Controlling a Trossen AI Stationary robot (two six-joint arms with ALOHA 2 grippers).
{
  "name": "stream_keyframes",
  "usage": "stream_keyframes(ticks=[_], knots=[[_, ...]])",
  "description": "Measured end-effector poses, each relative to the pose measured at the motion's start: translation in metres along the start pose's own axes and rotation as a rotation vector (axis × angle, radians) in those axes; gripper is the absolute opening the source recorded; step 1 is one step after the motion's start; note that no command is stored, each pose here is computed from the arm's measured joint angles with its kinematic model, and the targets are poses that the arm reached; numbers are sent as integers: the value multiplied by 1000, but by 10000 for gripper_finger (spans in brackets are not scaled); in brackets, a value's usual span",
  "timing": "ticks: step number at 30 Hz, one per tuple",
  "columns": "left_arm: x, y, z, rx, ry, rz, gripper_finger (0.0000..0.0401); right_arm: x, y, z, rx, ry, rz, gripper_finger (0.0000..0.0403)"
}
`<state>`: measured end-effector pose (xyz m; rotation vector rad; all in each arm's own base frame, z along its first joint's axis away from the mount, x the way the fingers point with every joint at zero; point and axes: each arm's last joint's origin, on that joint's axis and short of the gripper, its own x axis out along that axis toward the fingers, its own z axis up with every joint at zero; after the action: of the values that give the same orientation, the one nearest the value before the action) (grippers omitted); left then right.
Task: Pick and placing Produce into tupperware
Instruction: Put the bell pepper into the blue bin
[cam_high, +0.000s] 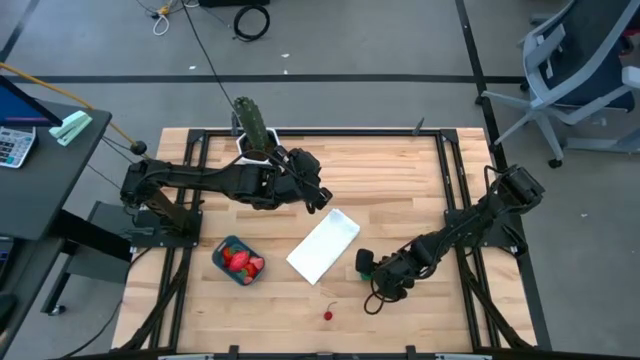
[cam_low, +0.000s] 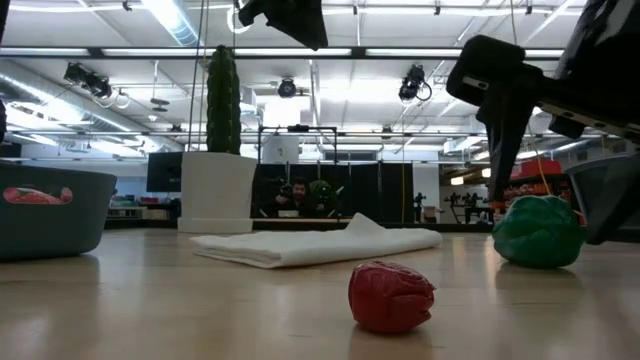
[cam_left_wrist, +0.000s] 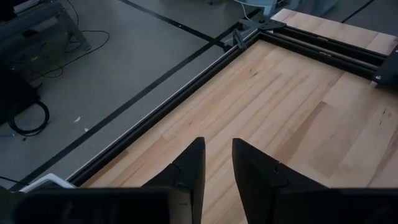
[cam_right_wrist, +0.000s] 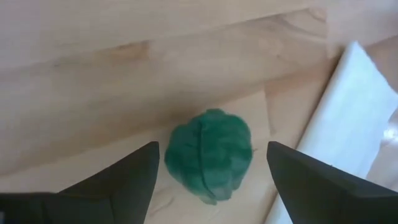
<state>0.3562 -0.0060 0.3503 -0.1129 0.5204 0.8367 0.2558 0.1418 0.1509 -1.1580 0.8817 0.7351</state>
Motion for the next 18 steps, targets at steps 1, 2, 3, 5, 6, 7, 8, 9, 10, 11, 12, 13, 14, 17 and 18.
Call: stream_keyframes(ticks=[1,2,3,5,6,7,8,9,10,11,12,13,14,17,18], knots=[[0,0,0,0,0,0,89,0,-1,0,6,-10,-1,306],[0,0,0,0,0,0,90,1,-3,-1,9,-17,-6,306],[0,0,0,0,0,0,91,1,-4,-2,11,-21,-8,306],[0,0,0,0,0,1,91,1,-6,-3,15,-34,-7,306],[0,0,0,0,0,0,90,2,-7,-3,17,-44,-5,306],[0,0,0,0,0,0,88,4,-9,-3,22,-57,-3,306],[0,0,0,0,0,1,87,6,-9,-3,24,-61,2,306],[0,0,0,0,0,0,85,9,-8,-4,24,-59,12,306],[0,0,0,0,0,0,84,13,-8,-4,25,-61,16,306],[0,0,0,0,0,1,82,17,-8,-4,24,-57,17,306],[0,0,0,0,0,0,81,21,-7,-5,15,-52,25,306],[0,0,0,0,0,0,80,23,-8,-4,2,-53,24,306],[0,0,0,0,0,1,80,25,-8,-4,-8,-50,19,306],[0,0,0,-1,-1,0,83,29,-8,-4,-22,-39,11,306],[0,0,0,-2,-2,-1,84,29,-9,-5,-17,-40,6,306]])
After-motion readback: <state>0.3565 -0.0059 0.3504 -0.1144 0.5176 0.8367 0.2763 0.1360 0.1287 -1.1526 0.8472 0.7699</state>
